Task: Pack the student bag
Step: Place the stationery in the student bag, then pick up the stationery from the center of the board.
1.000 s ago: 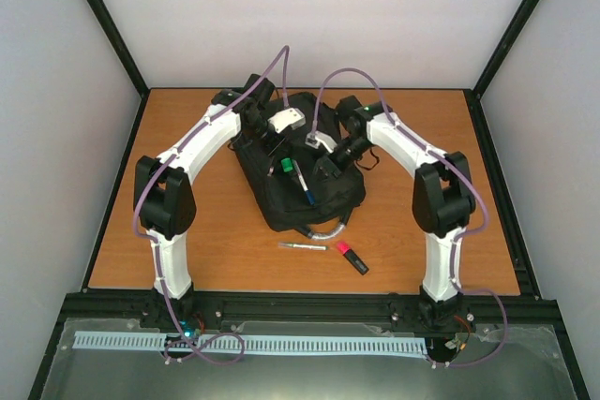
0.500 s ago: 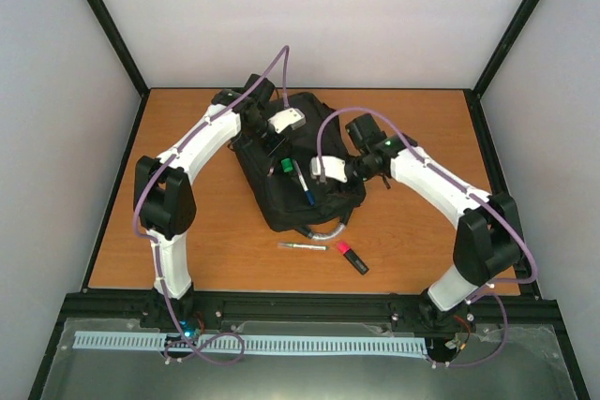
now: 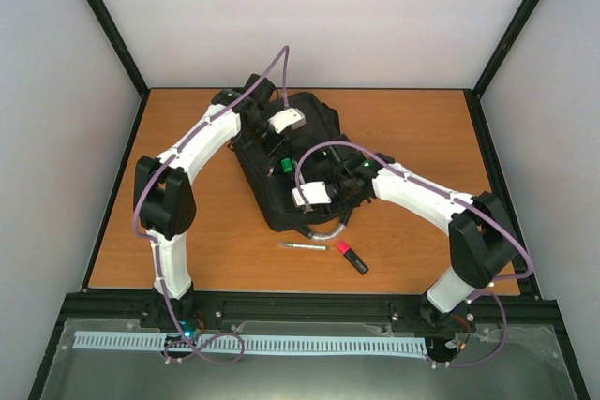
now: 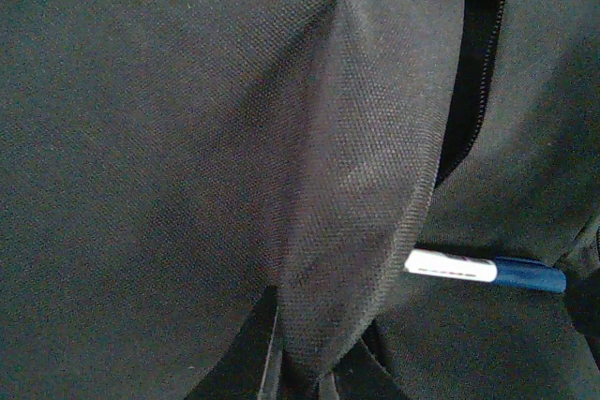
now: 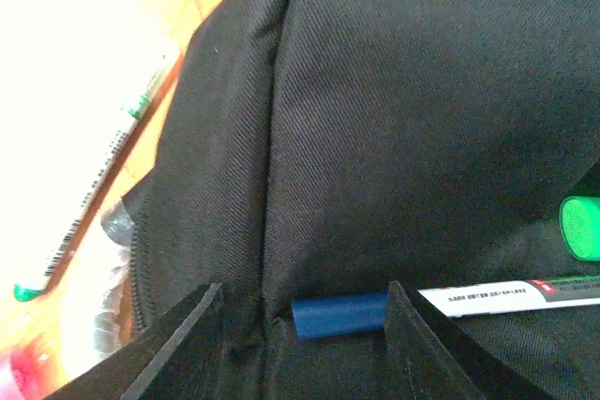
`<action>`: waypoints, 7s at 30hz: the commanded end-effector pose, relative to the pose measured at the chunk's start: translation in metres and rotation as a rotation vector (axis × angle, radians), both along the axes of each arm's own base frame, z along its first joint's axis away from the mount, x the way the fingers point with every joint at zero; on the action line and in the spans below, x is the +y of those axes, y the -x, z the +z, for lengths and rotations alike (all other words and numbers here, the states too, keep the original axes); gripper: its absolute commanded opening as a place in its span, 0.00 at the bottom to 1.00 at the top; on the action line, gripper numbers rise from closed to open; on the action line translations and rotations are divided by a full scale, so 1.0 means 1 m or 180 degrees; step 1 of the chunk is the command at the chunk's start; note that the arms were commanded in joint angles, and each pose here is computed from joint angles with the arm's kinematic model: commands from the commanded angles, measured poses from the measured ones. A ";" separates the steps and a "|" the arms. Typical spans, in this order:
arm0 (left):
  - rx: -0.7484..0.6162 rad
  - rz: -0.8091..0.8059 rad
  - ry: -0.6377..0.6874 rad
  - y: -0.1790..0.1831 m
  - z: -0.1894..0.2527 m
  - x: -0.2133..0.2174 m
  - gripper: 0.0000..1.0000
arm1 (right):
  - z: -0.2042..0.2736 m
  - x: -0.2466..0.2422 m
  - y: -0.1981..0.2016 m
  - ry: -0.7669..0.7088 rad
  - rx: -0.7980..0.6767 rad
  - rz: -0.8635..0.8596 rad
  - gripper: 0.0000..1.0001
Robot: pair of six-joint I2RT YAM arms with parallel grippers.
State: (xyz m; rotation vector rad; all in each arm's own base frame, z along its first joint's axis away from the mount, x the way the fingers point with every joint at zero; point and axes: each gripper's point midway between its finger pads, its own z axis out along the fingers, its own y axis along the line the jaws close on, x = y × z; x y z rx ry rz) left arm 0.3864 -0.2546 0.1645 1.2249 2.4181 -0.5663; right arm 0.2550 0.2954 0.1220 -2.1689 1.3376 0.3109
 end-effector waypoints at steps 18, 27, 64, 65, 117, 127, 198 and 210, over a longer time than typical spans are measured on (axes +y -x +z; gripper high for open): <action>-0.0064 -0.0164 0.0221 0.014 0.031 -0.011 0.02 | -0.008 0.018 -0.058 0.0155 -0.0471 -0.0313 0.46; -0.0060 -0.0171 0.0216 0.016 0.032 -0.010 0.02 | 0.001 0.030 -0.095 0.0103 -0.0736 -0.0521 0.41; 0.0007 -0.0179 0.0239 0.016 0.028 -0.012 0.02 | 0.001 0.042 -0.102 -0.0192 -0.0380 -0.0943 0.03; 0.0009 -0.0177 0.0244 0.016 0.028 -0.013 0.02 | 0.000 0.042 -0.104 -0.0186 -0.0397 -0.0974 0.03; 0.0083 -0.0292 0.0310 0.021 0.030 -0.007 0.01 | -0.023 0.060 -0.089 -0.0253 -0.0285 -0.0544 0.03; 0.0076 -0.0298 0.0253 0.022 0.026 -0.002 0.01 | -0.013 0.052 -0.074 -0.0277 -0.0153 -0.0588 0.03; 0.0066 0.0176 -0.0050 0.000 0.033 -0.004 0.03 | -0.003 -0.086 0.064 0.0143 0.0869 -0.1459 0.82; 0.0144 0.0101 0.0026 0.007 0.033 -0.015 0.02 | -0.051 -0.104 0.094 0.0484 0.1142 -0.1291 0.90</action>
